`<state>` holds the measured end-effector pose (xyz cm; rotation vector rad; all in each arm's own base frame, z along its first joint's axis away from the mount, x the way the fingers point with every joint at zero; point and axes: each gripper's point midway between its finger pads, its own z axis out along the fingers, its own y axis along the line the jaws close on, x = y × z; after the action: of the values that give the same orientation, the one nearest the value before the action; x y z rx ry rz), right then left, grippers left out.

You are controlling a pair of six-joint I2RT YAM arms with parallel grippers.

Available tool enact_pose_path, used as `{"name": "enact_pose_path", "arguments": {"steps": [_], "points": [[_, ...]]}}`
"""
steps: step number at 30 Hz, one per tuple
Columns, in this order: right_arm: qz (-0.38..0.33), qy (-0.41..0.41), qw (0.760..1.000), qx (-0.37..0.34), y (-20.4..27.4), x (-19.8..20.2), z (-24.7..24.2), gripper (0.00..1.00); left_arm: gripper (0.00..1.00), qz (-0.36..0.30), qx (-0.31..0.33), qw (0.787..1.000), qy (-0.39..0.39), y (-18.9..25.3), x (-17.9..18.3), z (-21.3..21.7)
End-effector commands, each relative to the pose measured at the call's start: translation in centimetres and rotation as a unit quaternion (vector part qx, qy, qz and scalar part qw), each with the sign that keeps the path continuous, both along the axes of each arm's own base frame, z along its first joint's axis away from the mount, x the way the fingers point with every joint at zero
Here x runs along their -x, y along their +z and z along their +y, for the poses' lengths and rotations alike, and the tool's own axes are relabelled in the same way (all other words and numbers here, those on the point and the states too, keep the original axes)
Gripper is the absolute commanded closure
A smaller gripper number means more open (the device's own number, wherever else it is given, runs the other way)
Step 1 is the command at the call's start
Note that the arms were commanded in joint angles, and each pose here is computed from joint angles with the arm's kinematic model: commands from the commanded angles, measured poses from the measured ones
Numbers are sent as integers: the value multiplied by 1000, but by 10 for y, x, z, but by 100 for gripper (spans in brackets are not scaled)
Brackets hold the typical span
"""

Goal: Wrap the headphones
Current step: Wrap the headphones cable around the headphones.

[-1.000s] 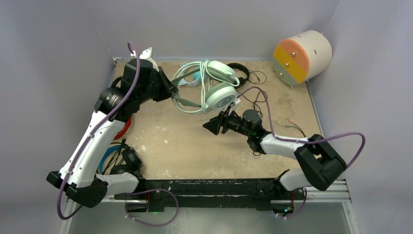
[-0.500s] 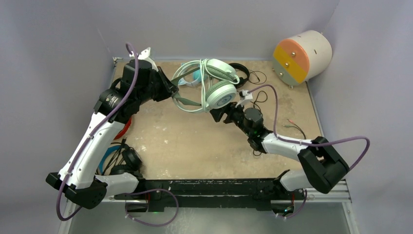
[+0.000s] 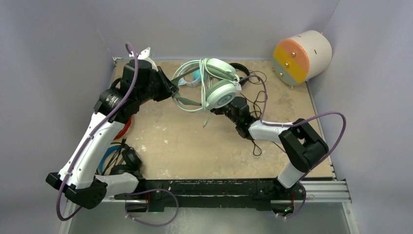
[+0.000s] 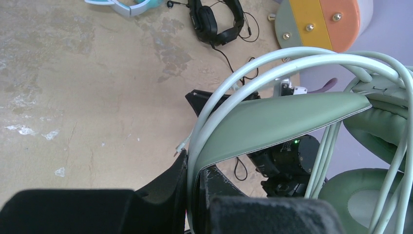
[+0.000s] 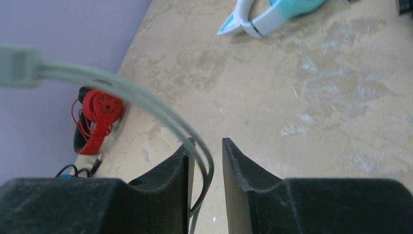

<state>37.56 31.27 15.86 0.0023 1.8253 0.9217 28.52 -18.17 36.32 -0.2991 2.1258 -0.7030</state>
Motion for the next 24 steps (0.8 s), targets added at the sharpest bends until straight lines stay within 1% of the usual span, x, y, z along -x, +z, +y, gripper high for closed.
{"name": "enact_pose_path", "arguments": {"steps": [1, 2, 3, 4, 5, 6, 7, 11, 14, 17, 18, 24], "points": [[0, -9, 1000, -16, 7, 11, -5, 70, 100, -69, 70, 995, 11, 53, -2, -2], [4, -7, 1000, -15, 4, 15, -6, 72, 100, -69, 71, 995, 9, 53, -2, -3], [5, -2, 1000, -15, 3, 18, -7, 76, 100, -68, 71, 995, 8, 52, -2, -3], [8, 7, 1000, -15, 2, 23, -6, 84, 100, -68, 72, 995, 8, 52, -3, -4], [9, 21, 1000, -16, 1, 28, -3, 94, 100, -67, 72, 995, 8, 51, -4, -4], [12, 32, 999, -16, 0, 31, -1, 99, 100, -66, 70, 995, 10, 49, -5, -4], [18, 51, 998, -16, -2, 37, 3, 100, 100, -65, 70, 995, 11, 48, -5, -4], [35, 101, 994, -24, -10, 62, 13, 97, 100, -63, 70, 995, 16, 44, -11, -6], [49, 126, 990, -27, -16, 82, 18, 95, 100, -63, 66, 995, 27, 37, -23, -5], [58, 144, 987, -26, -22, 104, 20, 96, 100, -44, 66, 996, 38, 26, -41, -1], [59, 149, 987, -27, -22, 110, 20, 100, 100, -36, 70, 996, 42, 20, -47, 0], [66, 170, 983, -14, -14, 140, 25, 100, 100, -15, 88, 990, 105, -16, -77, 16]]}}
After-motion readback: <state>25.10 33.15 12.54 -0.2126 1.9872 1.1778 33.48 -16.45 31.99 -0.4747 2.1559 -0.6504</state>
